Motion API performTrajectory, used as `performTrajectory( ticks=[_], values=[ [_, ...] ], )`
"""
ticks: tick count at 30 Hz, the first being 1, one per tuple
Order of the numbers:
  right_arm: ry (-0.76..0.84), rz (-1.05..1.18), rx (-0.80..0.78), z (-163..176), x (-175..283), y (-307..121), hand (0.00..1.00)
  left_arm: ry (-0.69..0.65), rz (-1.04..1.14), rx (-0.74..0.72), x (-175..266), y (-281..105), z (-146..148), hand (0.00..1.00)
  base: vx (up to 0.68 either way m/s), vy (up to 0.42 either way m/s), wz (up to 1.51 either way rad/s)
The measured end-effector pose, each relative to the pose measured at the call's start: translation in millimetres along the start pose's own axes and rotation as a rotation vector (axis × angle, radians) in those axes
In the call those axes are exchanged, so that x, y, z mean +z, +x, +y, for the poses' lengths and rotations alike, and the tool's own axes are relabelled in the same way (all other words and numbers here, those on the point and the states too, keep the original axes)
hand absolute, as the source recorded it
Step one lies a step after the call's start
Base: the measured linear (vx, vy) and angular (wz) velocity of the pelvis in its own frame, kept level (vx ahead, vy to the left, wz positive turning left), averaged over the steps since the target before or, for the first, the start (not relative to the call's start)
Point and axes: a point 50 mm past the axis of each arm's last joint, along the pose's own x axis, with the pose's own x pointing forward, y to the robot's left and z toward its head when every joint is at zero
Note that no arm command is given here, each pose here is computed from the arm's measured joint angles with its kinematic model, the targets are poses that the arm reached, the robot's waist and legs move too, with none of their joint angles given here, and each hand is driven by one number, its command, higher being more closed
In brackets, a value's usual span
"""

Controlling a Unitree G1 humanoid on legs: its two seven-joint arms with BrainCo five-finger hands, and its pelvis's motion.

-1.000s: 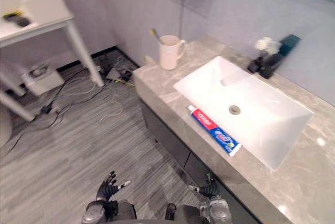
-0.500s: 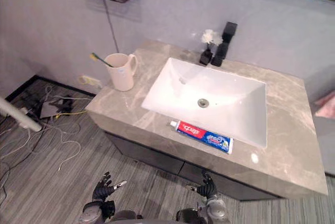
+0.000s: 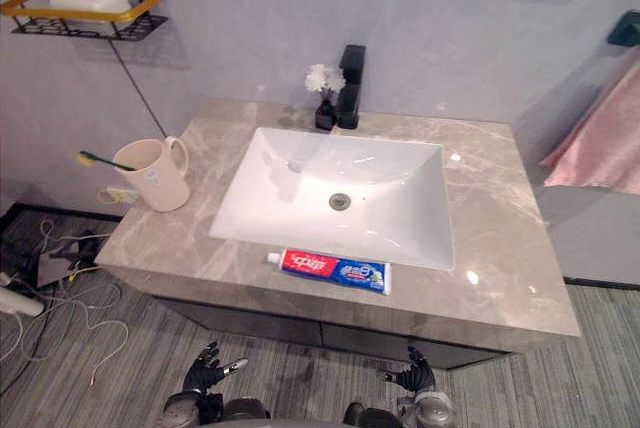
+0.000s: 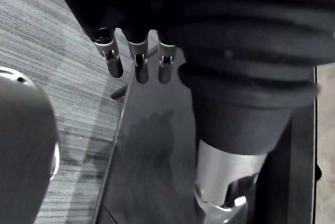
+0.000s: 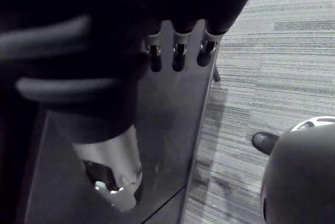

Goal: Organize washtable

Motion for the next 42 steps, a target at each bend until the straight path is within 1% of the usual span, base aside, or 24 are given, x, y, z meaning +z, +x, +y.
performTrajectory(
  ticks=[4,8,19,25,26,27,33,36,42],
  values=[
    [-0.002,0.012,-0.031,-8.8,-2.8,0.1,0.00,-0.002,-0.002,0.004,0.5,0.2,0.4,0.00,0.04,0.157,-0.39],
    [0.036,0.047,-0.028,0.0,-13.7,-4.6,0.00,0.015,-0.016,0.025,3.9,0.8,9.2,0.00,0.13,0.167,-0.15],
    [0.068,0.084,-0.067,-8.8,-23.0,-6.4,0.00,0.003,0.025,0.069,-8.8,-4.7,17.8,0.00,0.06,0.030,-0.02],
    [0.062,0.097,-0.062,-8.9,-24.2,-5.0,0.00,0.008,0.030,0.068,-10.3,-4.6,17.6,0.00,-0.05,-0.020,-0.03],
    [0.058,0.100,-0.065,-10.2,-25.4,-5.3,0.00,0.015,0.036,0.069,-12.0,-4.9,17.9,0.00,-0.05,0.008,-0.08],
    [0.011,0.116,-0.091,-27.3,-24.7,-0.9,0.00,0.059,0.055,0.081,-15.1,-3.8,25.1,0.00,-0.01,0.007,-0.04],
    [0.013,0.119,-0.092,-27.6,-25.7,-1.3,0.00,0.059,0.057,0.081,-15.4,-3.9,25.1,0.00,0.00,0.000,0.01],
    [0.032,0.140,-0.104,-30.1,-31.1,-2.5,0.00,0.059,0.080,0.079,-20.3,-4.0,24.6,0.00,0.00,0.000,0.08],
    [0.176,0.222,-0.165,-40.5,-52.1,-9.1,0.00,0.054,0.131,0.077,-27.5,-1.3,23.5,0.00,-0.04,-0.003,0.12]
  ],
)
